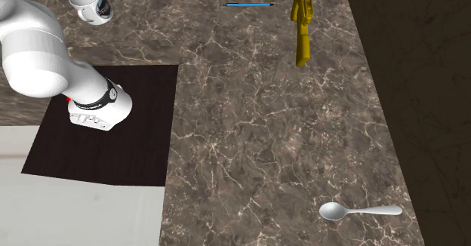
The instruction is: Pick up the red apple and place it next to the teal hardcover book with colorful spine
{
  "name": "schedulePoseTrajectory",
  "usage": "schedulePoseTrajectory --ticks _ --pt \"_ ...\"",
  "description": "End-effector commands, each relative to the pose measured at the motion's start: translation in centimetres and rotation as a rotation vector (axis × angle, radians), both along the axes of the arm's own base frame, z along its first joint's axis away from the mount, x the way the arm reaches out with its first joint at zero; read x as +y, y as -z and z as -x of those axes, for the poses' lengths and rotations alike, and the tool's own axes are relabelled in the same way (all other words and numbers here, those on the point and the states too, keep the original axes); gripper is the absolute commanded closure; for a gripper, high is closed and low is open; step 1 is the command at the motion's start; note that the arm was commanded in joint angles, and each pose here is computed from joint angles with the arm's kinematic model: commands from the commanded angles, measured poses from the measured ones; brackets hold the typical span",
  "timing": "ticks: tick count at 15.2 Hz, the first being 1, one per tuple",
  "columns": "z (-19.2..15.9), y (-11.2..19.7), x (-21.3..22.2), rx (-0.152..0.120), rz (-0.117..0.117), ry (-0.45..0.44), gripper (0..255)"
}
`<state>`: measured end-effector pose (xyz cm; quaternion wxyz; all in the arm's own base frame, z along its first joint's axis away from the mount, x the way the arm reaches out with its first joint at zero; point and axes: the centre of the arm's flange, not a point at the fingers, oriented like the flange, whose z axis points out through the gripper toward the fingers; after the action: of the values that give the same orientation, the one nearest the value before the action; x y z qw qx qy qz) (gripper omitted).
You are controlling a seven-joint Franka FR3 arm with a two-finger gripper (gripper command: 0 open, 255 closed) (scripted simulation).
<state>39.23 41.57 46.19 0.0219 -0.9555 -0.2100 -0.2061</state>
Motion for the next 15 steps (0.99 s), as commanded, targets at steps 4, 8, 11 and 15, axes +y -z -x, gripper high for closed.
schedulePoseTrajectory --ticks 4,8,11,15 --pt "0.0 0.0 0.0 0.0 0.0 0.0 0" --pt "1.9 -4.6 -0.6 0.0 0.0 0.0 0" --pt "1.9 -4.6 -0.6 0.0 0.0 0.0 0" --pt "1.9 -4.6 -0.6 0.0 0.0 0.0 0"
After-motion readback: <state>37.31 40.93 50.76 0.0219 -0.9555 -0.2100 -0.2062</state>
